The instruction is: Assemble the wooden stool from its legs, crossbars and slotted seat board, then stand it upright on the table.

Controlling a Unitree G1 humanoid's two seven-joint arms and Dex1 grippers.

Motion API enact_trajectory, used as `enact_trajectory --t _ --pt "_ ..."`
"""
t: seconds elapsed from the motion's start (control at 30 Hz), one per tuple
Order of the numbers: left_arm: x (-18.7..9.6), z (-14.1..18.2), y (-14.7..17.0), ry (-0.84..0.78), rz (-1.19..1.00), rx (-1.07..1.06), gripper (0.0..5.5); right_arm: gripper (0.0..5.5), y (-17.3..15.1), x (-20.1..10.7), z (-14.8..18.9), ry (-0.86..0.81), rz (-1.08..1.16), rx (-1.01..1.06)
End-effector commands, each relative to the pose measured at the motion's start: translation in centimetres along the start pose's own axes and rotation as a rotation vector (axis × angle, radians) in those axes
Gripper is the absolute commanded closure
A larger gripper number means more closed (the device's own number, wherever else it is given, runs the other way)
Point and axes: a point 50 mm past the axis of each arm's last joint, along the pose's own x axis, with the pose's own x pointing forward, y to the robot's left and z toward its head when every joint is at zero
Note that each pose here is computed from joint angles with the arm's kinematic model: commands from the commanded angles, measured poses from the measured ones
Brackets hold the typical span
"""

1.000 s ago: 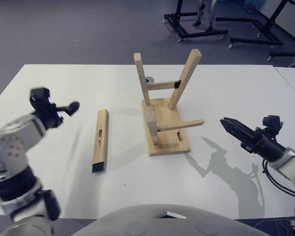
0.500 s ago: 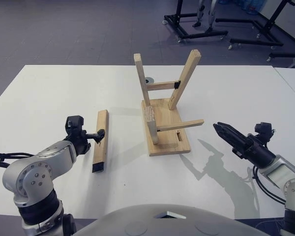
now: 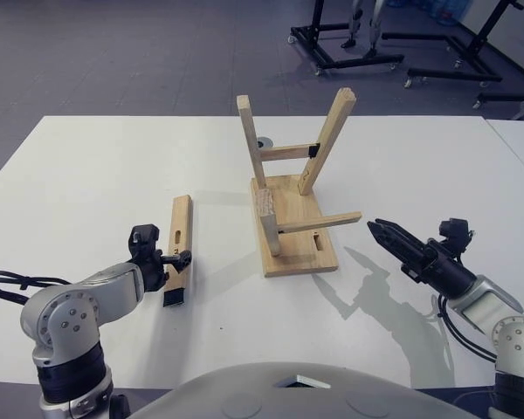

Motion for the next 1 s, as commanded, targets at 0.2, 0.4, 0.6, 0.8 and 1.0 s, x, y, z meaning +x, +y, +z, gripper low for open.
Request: enact_trajectory --t 0.2,0.4,0.6,0.8,1.0 --pt "0.1 -1.8 0.5 0.102 0.036 0.07 2.42 0.1 0.2 0.1 0.1 -0.008 0.001 -0.003" --pt "0.4 -1.9 0.6 0.115 0.053 0.07 3.17 0.1 0.2 0.2 0.1 -0.007 0.001 -0.001" --pt "0.2 -1.2 0.9 0.084 0.074 0.08 3.44 0.1 0.1 0.0 0.1 -0.007 -0.003 0.001" --pt "0.0 2.6 1.8 -0.04 0.081 0.037 3.44 0.1 -0.3 -0.3 2.0 -0.064 -0.004 -0.025" --pt "-3.2 12.6 3.3 -0.457 -0.152 0.005 3.44 0.1 -1.1 -1.0 7.5 -0.18 -0.013 -0.083"
